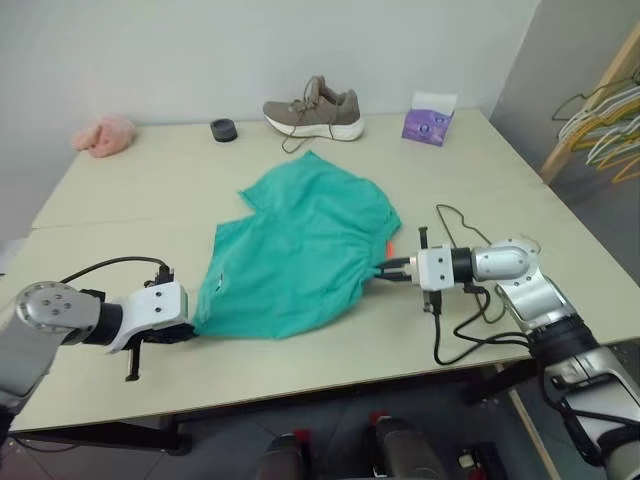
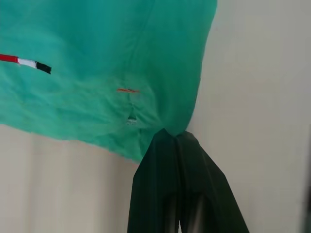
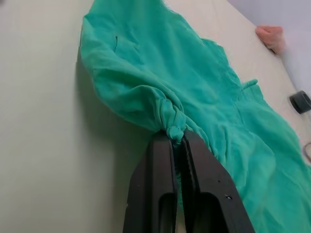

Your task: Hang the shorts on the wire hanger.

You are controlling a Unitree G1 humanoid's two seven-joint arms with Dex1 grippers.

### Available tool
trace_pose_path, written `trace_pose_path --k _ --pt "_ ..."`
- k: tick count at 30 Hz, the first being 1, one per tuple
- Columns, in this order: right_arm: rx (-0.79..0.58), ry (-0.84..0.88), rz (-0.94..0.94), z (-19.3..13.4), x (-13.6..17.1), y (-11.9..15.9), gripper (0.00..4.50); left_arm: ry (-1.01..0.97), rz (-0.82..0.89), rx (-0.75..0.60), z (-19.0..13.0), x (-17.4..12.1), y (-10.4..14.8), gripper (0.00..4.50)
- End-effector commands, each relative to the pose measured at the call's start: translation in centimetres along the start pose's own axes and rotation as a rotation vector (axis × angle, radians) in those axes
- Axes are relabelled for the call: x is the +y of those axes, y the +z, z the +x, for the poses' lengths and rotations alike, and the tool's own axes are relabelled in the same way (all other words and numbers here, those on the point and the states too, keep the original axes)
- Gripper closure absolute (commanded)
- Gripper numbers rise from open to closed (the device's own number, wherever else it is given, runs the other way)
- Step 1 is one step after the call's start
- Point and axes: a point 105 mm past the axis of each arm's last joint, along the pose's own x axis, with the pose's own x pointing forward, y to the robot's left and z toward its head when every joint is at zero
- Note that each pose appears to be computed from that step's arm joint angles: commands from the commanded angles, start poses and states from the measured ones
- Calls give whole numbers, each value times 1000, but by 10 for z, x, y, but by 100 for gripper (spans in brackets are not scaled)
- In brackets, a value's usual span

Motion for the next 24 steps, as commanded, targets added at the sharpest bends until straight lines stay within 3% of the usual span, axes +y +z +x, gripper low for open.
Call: trace_pose_path --k 1,7,11,15,20,24 --pt "19 110 29 -5 16 7 450 -96 -9 -9 2 -19 9 449" --pt "53 161 111 -10 29 8 450 -156 -23 -57 11 -31 23 449" --pt "72 212 157 -12 38 9 450 -190 -35 -54 22 -42 15 449" --pt "71 231 165 -14 42 14 331 -244 -53 -66 23 -53 12 359" --pt "65 260 160 -21 47 25 151 -271 -45 -88 19 -59 15 199" --pt "-49 180 299 -33 34 50 9 -214 -38 -221 9 -47 43 72"
